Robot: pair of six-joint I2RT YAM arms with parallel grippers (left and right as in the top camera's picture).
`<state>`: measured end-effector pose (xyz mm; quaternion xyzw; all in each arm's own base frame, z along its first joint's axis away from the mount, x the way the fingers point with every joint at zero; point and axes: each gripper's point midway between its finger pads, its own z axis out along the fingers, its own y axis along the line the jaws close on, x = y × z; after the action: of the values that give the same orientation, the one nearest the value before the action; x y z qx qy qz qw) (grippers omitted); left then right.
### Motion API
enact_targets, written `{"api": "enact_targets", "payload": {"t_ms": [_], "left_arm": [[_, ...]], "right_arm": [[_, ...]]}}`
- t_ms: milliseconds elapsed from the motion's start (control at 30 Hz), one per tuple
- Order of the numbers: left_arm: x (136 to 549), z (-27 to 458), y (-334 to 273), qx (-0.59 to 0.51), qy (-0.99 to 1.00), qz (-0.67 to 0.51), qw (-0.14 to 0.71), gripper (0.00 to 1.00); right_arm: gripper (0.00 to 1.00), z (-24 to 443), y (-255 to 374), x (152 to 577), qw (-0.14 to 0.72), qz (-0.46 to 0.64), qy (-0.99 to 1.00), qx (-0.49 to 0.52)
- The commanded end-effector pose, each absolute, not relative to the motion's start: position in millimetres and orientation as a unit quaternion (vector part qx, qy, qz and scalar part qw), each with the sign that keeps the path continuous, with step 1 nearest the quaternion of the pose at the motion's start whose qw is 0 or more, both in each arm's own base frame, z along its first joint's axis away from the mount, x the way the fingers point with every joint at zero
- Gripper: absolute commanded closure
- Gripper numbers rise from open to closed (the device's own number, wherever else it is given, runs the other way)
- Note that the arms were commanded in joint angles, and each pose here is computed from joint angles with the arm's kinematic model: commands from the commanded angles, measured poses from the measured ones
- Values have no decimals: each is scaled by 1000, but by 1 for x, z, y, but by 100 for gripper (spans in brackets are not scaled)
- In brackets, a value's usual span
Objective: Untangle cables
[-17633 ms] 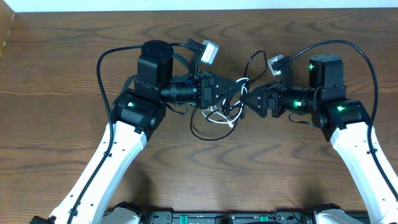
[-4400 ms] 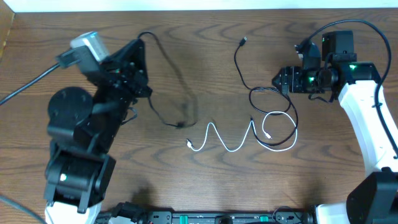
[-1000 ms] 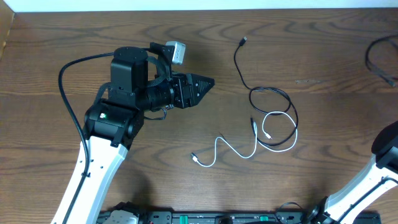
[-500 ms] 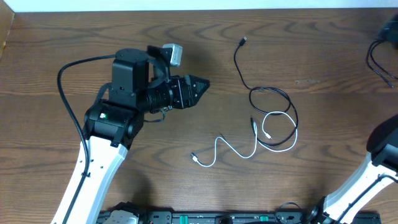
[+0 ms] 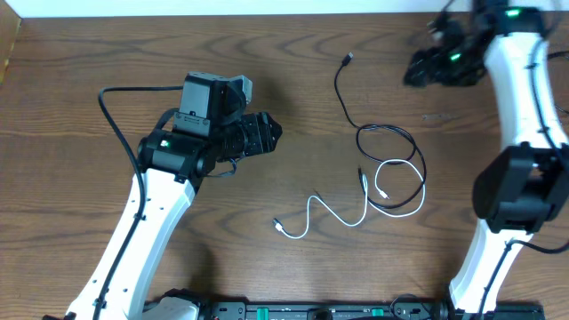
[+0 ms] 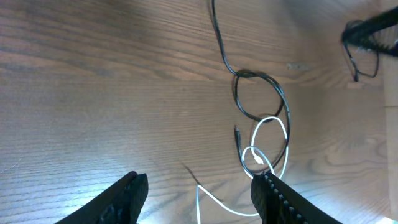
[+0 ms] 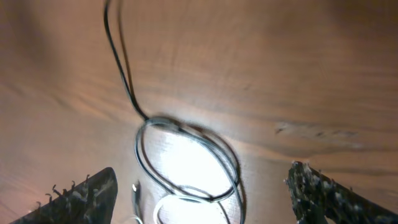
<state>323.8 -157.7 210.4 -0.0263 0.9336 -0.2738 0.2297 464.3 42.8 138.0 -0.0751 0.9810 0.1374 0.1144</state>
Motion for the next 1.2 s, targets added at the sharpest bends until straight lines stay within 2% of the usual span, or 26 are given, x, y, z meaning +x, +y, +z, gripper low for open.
{"api": "enact_targets", "payload": {"t_ms": [0, 233, 300, 467, 733, 867, 1000, 1167], "left_arm": [[325, 207, -154, -29, 936, -263, 231, 41], [325, 207, -154, -26, 937, -261, 232, 41], [325, 207, -154, -26, 937, -261, 232, 41], [325, 207, -154, -26, 937, -261, 232, 41], [325, 207, -154, -26, 937, -261, 232, 41], [325, 207, -154, -26, 937, -261, 232, 41], [325, 207, -154, -26, 937, -261, 232, 41], [325, 207, -154, -26, 937, -261, 232, 41]], "right_arm": [[16, 107, 44, 447, 71, 92, 983, -139], [20, 73, 55, 425, 27, 96, 983, -156], [24, 62, 56, 418, 18, 97, 977, -186], [24, 34, 58, 411, 19, 97, 969, -228], [26, 5, 58, 413, 40, 90, 967, -236], [30, -6, 58, 409, 40, 90, 967, -236], [42, -17, 57, 399, 29, 92, 967, -235], [71, -31, 55, 386, 14, 90, 973, -212]]}}
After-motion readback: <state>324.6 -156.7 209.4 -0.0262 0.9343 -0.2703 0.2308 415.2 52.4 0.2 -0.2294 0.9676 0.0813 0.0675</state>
